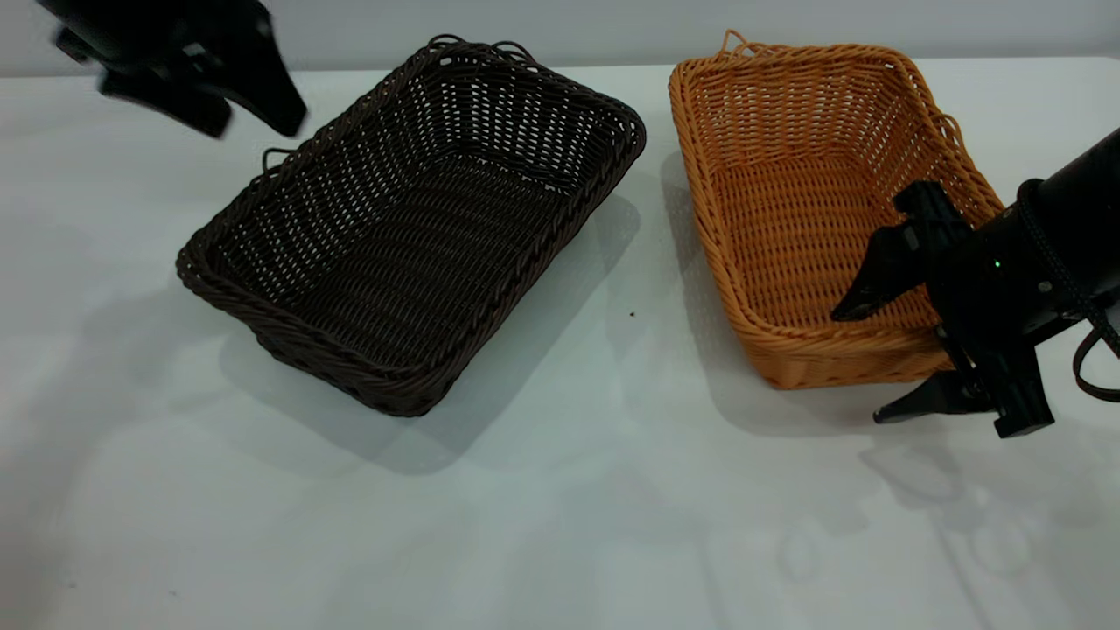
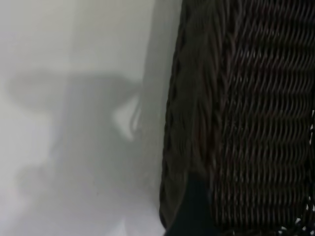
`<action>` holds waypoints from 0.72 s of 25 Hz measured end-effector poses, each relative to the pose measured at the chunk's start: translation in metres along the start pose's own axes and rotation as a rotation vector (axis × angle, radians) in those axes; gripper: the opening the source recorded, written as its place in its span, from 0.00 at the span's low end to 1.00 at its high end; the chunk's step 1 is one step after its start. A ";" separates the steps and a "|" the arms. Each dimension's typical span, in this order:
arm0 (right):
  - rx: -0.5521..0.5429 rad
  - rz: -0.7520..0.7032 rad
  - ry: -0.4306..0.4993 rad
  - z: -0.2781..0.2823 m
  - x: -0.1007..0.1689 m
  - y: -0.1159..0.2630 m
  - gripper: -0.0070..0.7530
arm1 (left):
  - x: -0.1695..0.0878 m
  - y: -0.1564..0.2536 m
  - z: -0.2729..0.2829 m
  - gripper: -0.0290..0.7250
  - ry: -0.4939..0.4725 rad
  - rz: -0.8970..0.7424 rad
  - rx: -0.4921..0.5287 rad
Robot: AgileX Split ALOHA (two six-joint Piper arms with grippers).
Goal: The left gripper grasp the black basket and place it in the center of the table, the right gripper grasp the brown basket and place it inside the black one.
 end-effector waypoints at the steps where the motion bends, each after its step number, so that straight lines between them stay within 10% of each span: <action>1: -0.001 -0.001 0.000 0.000 0.000 0.000 0.75 | -0.001 -0.002 -0.006 0.76 0.002 -0.004 0.005; 13: -0.018 -0.004 0.008 0.000 -0.001 -0.003 0.73 | 0.019 -0.019 -0.075 0.76 -0.027 -0.024 0.019; 18: -0.018 0.007 0.011 0.000 -0.002 -0.003 0.57 | 0.017 -0.011 -0.095 0.59 -0.045 -0.090 0.034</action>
Point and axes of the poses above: a point on each arm's last joint axis where the gripper is mounted, z pointing back along that axis away from the gripper, x along the wrist's bending axis when the last joint is at zero, y = z × x, the point moved 9 cm from there along -z, pointing out along that axis toward the gripper, and after that the axes turned 11 degrees about z, right-handed, at the moved point
